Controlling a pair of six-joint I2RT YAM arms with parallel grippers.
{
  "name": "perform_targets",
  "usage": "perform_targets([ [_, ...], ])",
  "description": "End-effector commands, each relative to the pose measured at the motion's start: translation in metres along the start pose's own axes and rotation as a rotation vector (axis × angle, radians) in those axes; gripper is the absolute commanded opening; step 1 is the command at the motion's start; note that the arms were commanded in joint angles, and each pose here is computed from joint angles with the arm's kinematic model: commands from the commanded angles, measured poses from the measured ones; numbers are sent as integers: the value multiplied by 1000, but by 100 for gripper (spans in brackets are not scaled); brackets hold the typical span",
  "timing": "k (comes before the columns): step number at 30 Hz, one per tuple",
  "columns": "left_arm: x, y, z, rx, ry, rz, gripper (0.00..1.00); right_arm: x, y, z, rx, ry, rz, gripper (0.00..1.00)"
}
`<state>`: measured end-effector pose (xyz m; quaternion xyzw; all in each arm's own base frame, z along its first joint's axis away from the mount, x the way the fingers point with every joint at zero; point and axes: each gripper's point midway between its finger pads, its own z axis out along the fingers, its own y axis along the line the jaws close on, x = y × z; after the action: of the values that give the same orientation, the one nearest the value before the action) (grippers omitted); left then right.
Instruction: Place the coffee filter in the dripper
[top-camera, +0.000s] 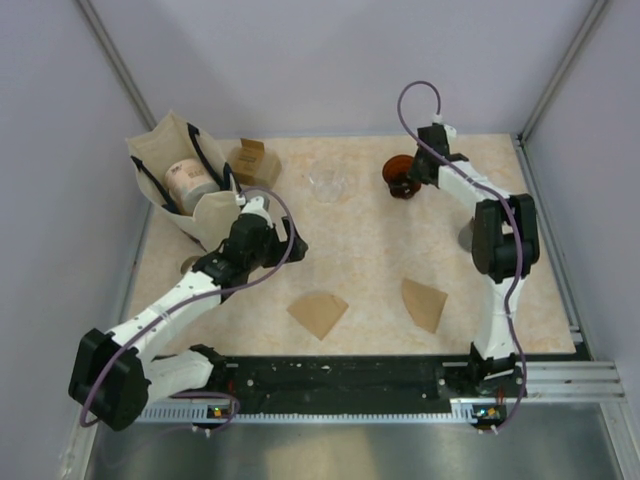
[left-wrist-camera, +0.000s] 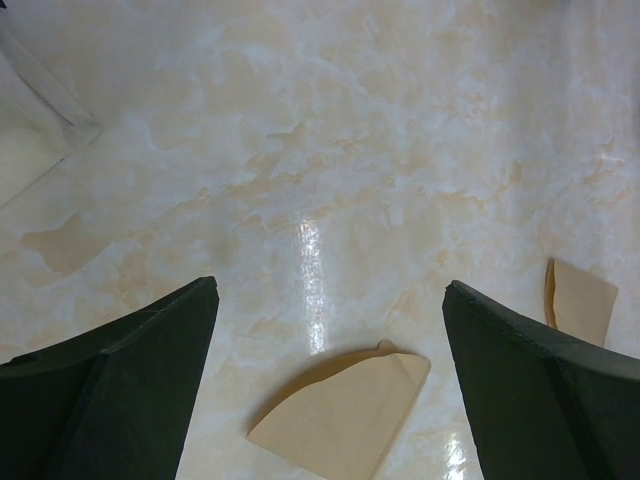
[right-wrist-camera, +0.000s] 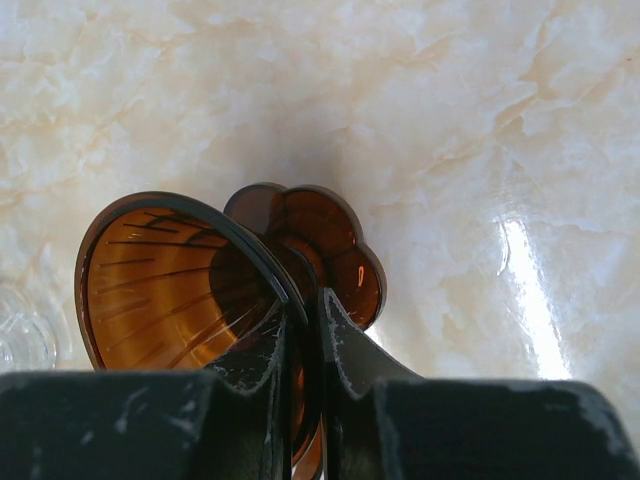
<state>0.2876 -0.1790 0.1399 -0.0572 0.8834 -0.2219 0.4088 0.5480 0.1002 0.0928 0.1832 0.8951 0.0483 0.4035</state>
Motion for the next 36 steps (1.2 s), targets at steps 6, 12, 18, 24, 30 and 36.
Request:
perform_targets([
  [6,-24,-29,-1,99,-39,-23,100,-38,5,-104,-89,-38,29,0],
  [12,-28,-27,-11,106,-74,-3,99,-48,-41,-192,-98,-42,212,0],
  [18,-28,-28,-18,121,-86,-2,99,-53,-111,-258,75,-118,260,0],
  [24,-28,-26,-21,120,-98,0,99,-41,-182,-258,107,-120,416,0],
  [30,-30,-27,-25,132,-113,3,99,-51,-194,-262,126,-195,415,0],
  [36,-29,-26,-26,134,-115,2,99,-49,-193,-243,105,-181,450,0],
])
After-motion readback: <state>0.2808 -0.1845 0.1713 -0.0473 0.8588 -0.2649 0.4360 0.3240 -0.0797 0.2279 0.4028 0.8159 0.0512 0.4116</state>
